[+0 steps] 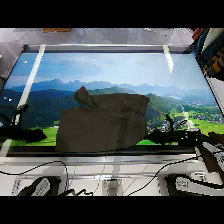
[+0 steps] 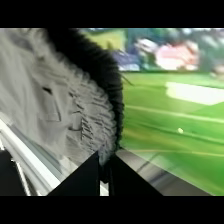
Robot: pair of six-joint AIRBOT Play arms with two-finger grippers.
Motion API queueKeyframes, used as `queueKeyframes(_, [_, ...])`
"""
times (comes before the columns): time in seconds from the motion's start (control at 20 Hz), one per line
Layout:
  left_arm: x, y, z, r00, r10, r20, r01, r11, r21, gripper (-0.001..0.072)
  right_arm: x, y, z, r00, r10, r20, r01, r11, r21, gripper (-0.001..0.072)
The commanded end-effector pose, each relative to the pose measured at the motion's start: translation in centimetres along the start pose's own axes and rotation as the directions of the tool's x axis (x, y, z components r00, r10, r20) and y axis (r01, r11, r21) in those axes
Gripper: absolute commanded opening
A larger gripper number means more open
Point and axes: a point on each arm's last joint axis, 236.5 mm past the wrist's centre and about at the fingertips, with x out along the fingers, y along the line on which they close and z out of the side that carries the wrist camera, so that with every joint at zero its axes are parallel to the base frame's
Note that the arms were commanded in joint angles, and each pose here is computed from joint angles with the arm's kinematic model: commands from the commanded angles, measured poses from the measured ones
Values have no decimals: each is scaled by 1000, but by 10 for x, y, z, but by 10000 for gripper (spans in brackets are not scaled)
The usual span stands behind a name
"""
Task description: Fold the clothes and pants, and hang the long-sleeved shirts on hangers.
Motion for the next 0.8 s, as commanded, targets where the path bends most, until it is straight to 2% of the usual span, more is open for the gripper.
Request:
queueKeyframes(0.0, [20,-3,-49,989,-102,-104,90,989,-117,237,0,6,6,999,24,24,-24,1000,-4,27])
queueKeyframes(0.1, [30,-12,-63,979,-173,-106,151,970,-189,459,0,6,6,999,25,24,-25,1000,-3,27])
queueKeyframes(0.2, [40,-21,-77,968,-220,-125,189,957,-218,466,0,6,6,999,25,24,-25,1000,-3,27])
queueKeyframes(0.35, [54,-30,-95,955,-250,-158,219,957,-193,466,0,6,6,999,25,24,-25,1000,-3,27])
queueKeyframes(0.5, [64,-19,-87,972,-206,-112,181,963,-199,453,0,7,6,999,26,24,-26,1000,-3,27])
queueKeyframes(0.75, [75,-23,-77,959,-269,-92,241,940,-240,452,0,7,5,999,28,22,-28,1000,-3,27])
